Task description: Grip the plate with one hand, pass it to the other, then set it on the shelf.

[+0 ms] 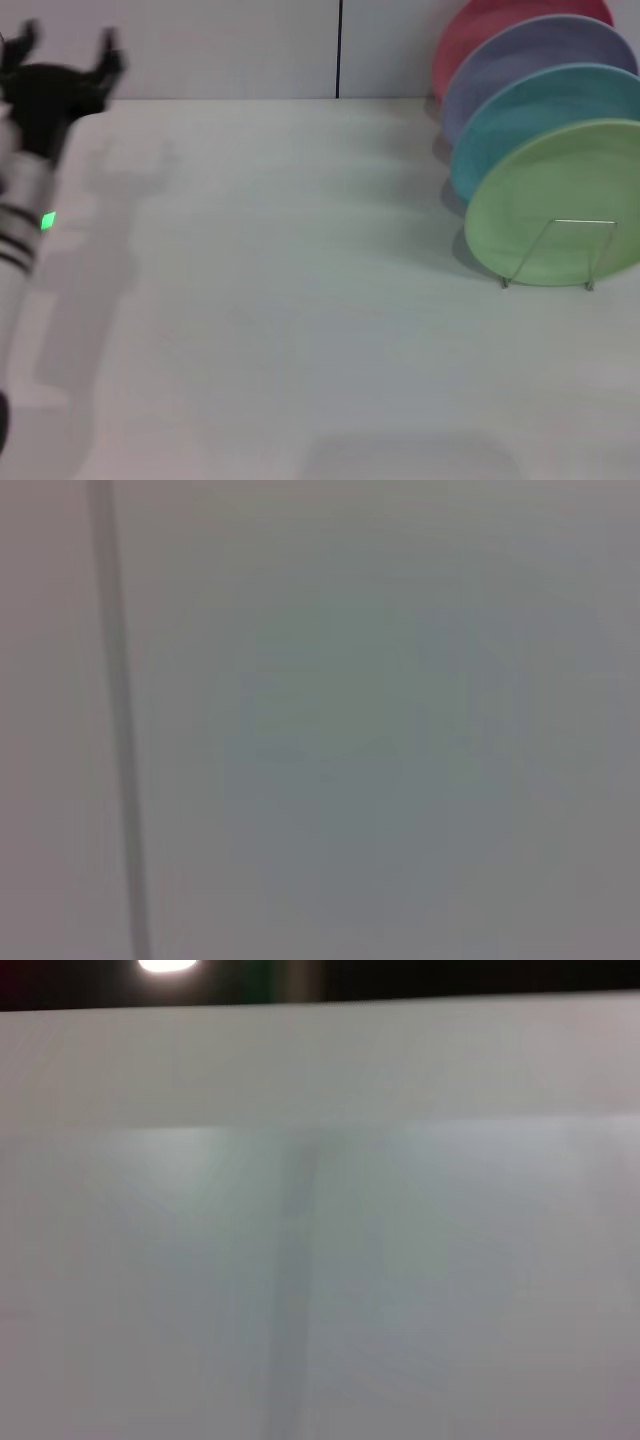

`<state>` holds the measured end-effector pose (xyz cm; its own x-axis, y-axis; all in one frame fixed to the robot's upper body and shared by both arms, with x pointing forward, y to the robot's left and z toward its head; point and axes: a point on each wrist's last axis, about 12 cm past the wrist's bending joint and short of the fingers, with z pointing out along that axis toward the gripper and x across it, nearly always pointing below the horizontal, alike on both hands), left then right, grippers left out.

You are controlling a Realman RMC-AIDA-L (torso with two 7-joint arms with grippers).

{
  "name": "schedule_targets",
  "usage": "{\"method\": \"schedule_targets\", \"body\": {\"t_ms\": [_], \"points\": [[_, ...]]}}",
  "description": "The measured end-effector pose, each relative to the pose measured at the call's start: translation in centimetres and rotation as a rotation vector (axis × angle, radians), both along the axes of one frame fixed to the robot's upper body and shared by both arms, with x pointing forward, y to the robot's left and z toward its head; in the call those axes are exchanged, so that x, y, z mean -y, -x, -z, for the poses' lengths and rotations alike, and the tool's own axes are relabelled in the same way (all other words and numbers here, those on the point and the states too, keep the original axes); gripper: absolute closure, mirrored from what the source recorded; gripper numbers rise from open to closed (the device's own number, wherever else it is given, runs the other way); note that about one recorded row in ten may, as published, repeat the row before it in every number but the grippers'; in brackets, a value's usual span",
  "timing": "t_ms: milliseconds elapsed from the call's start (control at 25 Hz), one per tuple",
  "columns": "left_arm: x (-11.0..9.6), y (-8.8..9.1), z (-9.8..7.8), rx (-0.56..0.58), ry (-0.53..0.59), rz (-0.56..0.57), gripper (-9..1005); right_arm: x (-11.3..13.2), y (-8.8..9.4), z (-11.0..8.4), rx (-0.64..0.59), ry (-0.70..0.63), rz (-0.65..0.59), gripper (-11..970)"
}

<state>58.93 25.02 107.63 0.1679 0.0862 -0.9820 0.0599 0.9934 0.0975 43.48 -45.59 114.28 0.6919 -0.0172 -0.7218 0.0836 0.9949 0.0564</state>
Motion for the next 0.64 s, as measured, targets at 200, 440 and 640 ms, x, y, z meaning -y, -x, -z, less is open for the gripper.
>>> {"method": "schedule_targets", "body": {"t_ms": [200, 440, 640], "points": [[-2.6, 1.2, 1.0, 0.026, -0.001, -0.065, 144, -0.4, 3.0, 6.1, -0.064, -0.248, 0.280, 438], [-4.3, 1.6, 1.7, -0.005, -0.011, -0.126, 144, -1.6, 6.3, 9.8, -0.156, -0.384, 0.462, 436], [-4.6, 1.8, 1.9, -0.013, -0.029, -0.134, 144, -2.0, 7.4, 10.8, -0.201, -0.415, 0.494, 435]]}}
